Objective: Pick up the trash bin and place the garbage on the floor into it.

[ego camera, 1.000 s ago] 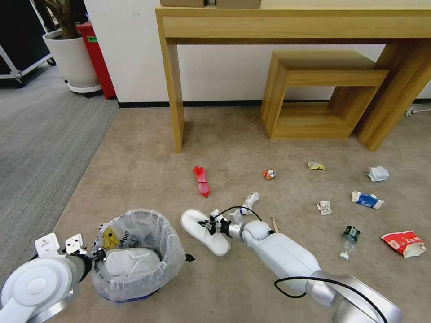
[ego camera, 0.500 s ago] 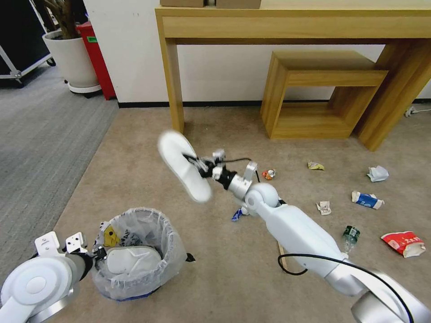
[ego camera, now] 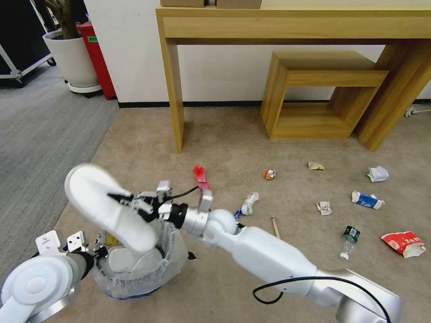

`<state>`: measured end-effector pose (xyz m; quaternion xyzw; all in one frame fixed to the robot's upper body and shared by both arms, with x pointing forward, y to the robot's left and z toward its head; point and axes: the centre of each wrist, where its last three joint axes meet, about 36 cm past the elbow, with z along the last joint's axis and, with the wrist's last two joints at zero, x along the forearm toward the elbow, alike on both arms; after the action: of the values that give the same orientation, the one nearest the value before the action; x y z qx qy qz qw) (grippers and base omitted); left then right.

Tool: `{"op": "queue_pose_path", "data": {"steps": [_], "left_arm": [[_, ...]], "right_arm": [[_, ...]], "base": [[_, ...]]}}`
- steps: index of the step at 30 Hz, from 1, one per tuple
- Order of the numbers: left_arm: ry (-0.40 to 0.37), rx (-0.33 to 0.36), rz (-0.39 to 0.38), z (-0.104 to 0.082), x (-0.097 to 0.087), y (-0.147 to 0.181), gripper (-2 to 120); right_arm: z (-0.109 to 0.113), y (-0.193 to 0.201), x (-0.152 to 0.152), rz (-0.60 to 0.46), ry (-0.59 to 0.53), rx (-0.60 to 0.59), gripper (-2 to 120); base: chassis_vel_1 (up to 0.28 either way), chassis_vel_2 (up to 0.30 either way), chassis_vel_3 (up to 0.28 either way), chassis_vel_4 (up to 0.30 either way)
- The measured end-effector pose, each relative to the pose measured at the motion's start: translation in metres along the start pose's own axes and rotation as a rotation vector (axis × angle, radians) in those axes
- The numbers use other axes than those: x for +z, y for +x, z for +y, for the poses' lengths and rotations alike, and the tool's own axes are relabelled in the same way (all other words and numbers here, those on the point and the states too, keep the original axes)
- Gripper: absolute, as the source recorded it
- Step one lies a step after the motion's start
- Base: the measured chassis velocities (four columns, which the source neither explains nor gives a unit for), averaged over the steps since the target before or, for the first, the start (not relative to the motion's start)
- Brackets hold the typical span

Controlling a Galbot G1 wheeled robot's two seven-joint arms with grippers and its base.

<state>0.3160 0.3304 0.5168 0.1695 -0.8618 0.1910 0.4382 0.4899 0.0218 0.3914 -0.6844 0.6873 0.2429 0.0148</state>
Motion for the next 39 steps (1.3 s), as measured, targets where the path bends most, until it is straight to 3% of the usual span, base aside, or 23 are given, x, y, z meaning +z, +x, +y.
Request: {"op": "queue_pose_path", "data": {"steps": [14,20,26,33,35,39], "left_arm": [[0.005,0.004,0.001,-0.001,0.006,0.003,0],[0.007,0.002,0.0,-0.002,0.009,0.002,0],[0.003,-0.002,0.002,-0.002,0.01,0.002,0],[-0.006,-0.004,-0.003,-0.001,0.01,0.005,0],[-0.009,-0.003,-0.004,-0.001,0.01,0.007,0],[-0.011,-0.003,-0.005,-0.001,0.01,0.007,0]], "right_arm": [[-0.016,0.007,0.024,0.057,0.043,0.021,0],[-0.016,0.026,0.052,0.112,0.049,0.029,0],[-0.016,0.03,0.052,0.119,0.075,0.011,1],[-0.022,0.036,0.043,0.141,0.106,-0.007,22],[-0.024,0.037,0.039,0.144,0.116,-0.001,36],[-0.025,0.037,0.034,0.144,0.125,0.01,44]], "base": [[0.0,0.0,0.0,0.0],[0.0,0.0,0.0,0.0],[0.0,0.0,0.0,0.0],[0.0,0.0,0.0,0.0],[0.0,0.0,0.0,0.0],[0.0,0.0,0.0,0.0]]}}
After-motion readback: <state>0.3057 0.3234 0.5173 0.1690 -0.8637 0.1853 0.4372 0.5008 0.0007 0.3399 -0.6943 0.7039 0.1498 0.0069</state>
